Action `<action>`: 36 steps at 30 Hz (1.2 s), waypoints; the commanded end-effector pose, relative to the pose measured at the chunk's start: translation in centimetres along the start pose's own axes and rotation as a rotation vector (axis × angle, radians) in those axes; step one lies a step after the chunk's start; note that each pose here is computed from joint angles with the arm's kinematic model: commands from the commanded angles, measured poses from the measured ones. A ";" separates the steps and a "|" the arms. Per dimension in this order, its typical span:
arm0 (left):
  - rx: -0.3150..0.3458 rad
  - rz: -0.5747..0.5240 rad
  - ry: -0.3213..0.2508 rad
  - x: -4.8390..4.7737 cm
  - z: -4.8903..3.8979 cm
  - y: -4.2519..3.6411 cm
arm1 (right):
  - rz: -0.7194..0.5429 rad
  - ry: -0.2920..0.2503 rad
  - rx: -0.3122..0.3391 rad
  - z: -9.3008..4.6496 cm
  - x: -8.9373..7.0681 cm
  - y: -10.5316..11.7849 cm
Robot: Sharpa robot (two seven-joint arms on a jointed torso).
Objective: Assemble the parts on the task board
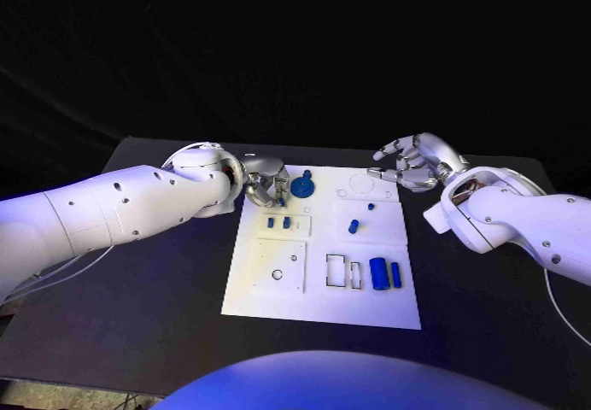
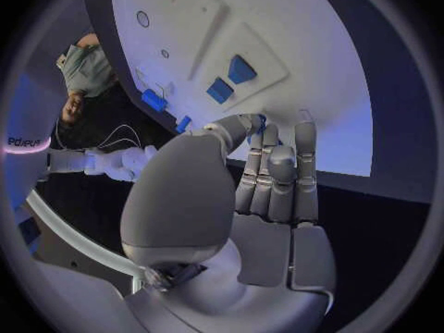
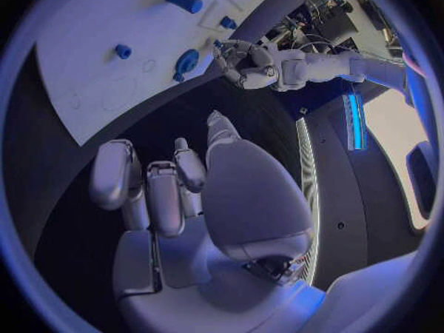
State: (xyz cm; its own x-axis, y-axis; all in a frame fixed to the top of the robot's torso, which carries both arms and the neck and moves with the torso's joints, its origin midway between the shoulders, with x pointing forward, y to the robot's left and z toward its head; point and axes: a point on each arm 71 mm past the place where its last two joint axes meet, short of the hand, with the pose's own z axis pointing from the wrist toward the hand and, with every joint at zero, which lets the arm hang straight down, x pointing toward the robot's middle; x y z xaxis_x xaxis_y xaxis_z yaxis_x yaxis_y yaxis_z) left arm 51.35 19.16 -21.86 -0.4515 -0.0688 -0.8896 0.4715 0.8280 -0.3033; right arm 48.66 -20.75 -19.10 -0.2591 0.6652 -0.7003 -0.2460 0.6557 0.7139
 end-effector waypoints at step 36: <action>0.011 -0.008 0.056 0.46 0.38 -0.99 | -0.005 0.002 -0.006 0.0 0.1 0.1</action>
State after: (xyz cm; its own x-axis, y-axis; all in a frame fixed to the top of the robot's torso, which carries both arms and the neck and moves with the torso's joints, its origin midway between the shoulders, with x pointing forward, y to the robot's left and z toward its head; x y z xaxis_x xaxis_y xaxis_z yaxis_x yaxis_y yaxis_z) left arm 51.07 18.33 -21.91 -0.4724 -0.0552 -0.8797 0.4808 0.8203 -0.3097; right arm 48.68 -20.70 -19.12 -0.2590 0.6651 -0.7004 -0.2457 0.6560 0.7137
